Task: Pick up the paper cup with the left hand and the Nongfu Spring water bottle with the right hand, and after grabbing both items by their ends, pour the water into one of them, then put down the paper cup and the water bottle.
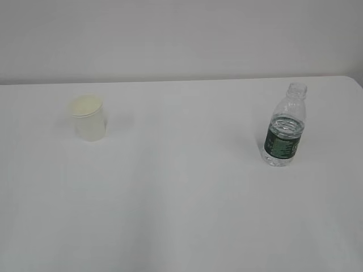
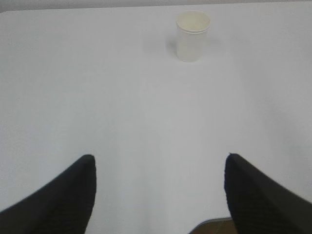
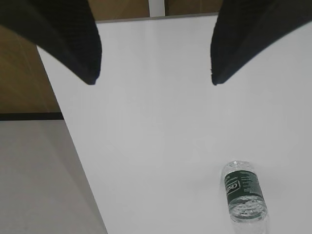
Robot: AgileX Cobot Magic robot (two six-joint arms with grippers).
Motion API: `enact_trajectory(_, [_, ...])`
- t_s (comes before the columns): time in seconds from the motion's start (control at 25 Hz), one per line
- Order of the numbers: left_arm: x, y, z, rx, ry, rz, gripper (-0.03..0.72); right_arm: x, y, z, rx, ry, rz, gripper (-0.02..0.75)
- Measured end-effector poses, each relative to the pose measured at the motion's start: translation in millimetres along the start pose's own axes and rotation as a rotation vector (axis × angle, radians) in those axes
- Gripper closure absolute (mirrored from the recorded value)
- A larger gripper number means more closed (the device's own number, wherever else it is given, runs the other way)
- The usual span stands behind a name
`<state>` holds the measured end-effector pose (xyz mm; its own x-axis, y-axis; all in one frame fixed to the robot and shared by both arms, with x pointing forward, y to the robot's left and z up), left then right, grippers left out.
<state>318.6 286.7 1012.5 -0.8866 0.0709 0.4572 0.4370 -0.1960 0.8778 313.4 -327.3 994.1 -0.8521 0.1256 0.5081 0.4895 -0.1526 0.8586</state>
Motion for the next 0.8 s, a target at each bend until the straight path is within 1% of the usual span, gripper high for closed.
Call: enact_trajectory(0.8, [0.0, 0.0, 0.0, 0.000, 0.000, 0.000, 0.102, 0.0, 0.0, 0.0, 0.000, 0.000, 0.000, 0.205])
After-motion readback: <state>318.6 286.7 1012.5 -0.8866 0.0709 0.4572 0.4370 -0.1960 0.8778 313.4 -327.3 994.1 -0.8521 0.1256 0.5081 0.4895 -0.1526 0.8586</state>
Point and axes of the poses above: a point on each arm's last joint axis where the gripper is mounted, x pointing back along that axis away from the gripper, z along the wrist's bending axis when the last joint is at zero, y = z × x, the point moved 10 cm from there along -x, pointing out along that axis toward the gripper, and after that the axes turned 13 degrees about -x, right-handed, at the moved point
